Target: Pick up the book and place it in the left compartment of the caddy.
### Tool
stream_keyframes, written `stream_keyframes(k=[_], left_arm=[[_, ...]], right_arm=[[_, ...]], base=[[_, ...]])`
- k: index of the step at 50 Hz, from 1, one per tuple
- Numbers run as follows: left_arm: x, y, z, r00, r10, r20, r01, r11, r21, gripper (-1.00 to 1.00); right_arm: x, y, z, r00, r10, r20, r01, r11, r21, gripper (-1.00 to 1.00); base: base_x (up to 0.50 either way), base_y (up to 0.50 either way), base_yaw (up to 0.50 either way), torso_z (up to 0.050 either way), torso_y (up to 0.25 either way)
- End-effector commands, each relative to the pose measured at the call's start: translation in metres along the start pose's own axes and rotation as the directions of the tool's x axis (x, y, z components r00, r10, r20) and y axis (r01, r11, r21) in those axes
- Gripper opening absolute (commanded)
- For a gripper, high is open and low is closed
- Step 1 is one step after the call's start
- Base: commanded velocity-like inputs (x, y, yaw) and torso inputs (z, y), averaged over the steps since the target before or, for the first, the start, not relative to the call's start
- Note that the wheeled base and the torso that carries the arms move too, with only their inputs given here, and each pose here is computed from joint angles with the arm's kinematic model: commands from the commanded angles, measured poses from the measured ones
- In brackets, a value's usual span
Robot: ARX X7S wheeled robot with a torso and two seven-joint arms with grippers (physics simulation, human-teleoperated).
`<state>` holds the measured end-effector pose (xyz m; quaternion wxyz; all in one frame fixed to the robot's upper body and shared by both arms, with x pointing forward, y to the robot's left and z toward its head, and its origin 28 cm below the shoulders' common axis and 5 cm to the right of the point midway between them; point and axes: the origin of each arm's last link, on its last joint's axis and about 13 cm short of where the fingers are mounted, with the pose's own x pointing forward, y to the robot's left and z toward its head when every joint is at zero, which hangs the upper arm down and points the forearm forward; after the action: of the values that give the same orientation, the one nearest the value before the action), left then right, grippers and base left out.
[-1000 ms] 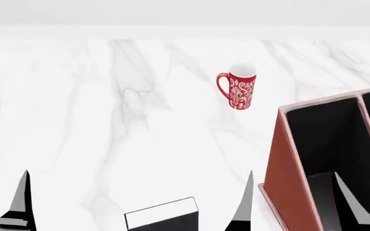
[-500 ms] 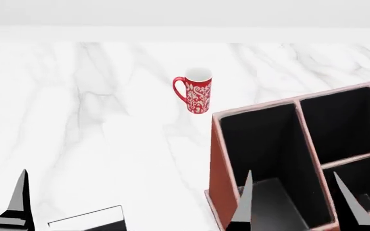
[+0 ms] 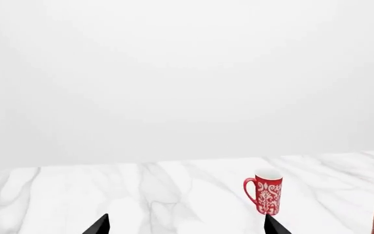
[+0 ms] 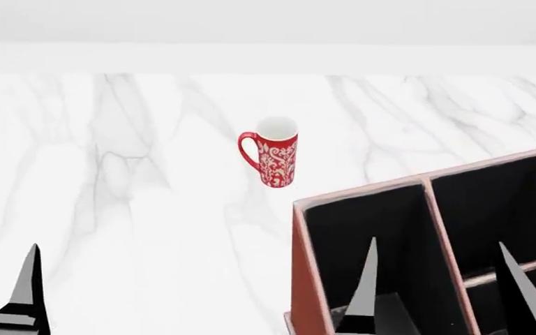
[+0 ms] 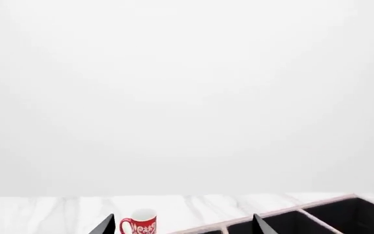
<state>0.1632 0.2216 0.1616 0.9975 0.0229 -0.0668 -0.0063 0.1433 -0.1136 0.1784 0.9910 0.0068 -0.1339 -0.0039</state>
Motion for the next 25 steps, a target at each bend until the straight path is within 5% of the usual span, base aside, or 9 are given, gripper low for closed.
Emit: stream_keyframes(k=[1, 25], left_arm=[[0.007, 0.028, 0.024, 0.996, 0.060, 0.070, -0.061, 0.998, 0.017, 1.00], [0.005, 0.037, 0.034, 0.986, 0.147, 0.073, -0.153, 0.985, 0.085, 1.00]], right_arm=[[0.021, -0.001, 0.032, 0.976, 0.214, -0.042, -0.213, 0.977, 0.031, 1.00], [0.049, 0.002, 0.072, 0.923, 0.384, -0.021, -0.381, 0.921, 0.086, 1.00]], base=[[0.00, 0.00, 0.00, 0.000, 0.000], [0.00, 0.00, 0.00, 0.000, 0.000]])
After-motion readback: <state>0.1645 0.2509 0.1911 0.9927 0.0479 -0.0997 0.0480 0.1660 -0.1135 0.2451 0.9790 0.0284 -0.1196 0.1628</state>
